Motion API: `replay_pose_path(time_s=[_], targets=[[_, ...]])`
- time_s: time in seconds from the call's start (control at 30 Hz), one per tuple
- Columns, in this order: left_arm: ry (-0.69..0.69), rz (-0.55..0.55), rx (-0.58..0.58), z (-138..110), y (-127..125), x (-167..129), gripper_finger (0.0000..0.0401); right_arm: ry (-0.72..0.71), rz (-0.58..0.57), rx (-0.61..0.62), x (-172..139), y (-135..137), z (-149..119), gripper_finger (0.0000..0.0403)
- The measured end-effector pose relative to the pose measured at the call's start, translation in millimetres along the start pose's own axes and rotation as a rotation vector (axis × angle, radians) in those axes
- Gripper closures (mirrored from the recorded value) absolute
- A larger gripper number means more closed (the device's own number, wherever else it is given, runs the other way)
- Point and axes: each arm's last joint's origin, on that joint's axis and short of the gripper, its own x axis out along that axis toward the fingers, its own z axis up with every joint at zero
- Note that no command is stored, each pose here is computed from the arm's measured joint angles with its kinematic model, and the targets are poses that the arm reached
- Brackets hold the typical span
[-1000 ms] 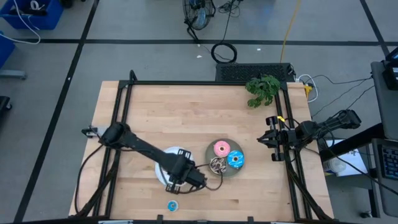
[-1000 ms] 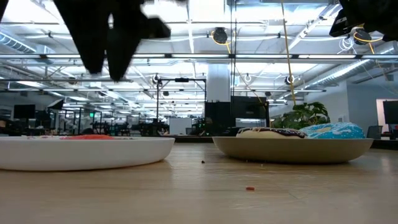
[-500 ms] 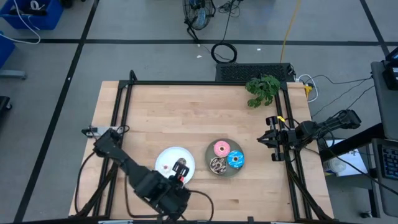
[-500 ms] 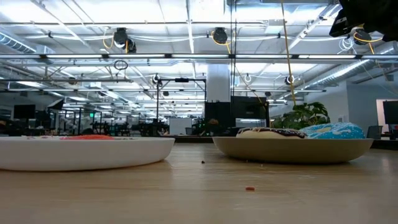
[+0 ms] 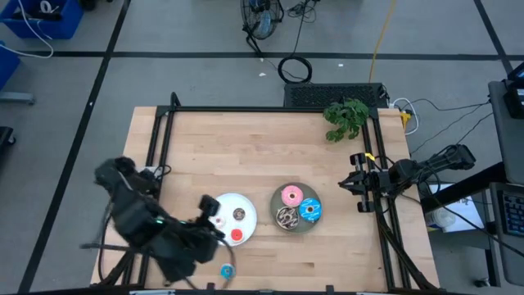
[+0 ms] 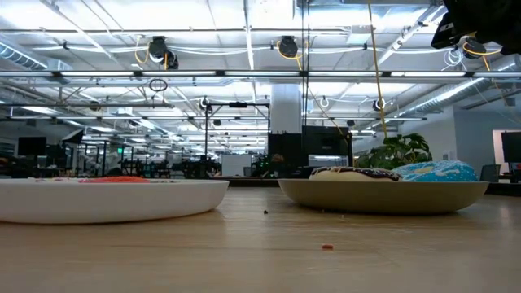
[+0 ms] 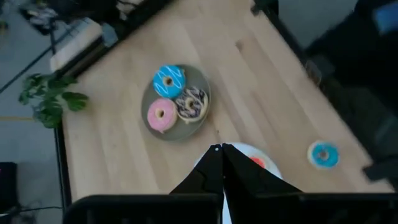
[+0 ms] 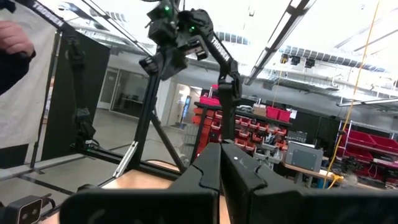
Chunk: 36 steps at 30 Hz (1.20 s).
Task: Pick & Place donuts
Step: Put the small blue donut on the white plate
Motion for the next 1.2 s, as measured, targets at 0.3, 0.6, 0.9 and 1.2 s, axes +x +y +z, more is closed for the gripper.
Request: replay_pose_path(time_s=[0.3,0.6,0.9,1.2], targets=[[-0.152,0.086,-0.060,-63.5,-9.6,-16.2,0.0394,0.002,0.001,0.000,0.0,0.1,-0.2,0.0403],[-0.572,-0.008,-0.360,-153.3,-3.2,27.0,0.0393,-0.002,-0.001,-0.002,0.0,-0.1,0.2,0.0403],[-0.715,-0.011,-0.369,-191.2,-29.6,77.0,0.0387,0.011,0.003,-0.001,0.0,0.3,-1.1,0.0403],[-0.677,0.027,-0.451,-220.1,-36.7,102.4,0.0396,0.012,0.004,-0.029,0.0,0.3,-1.2,0.0403]])
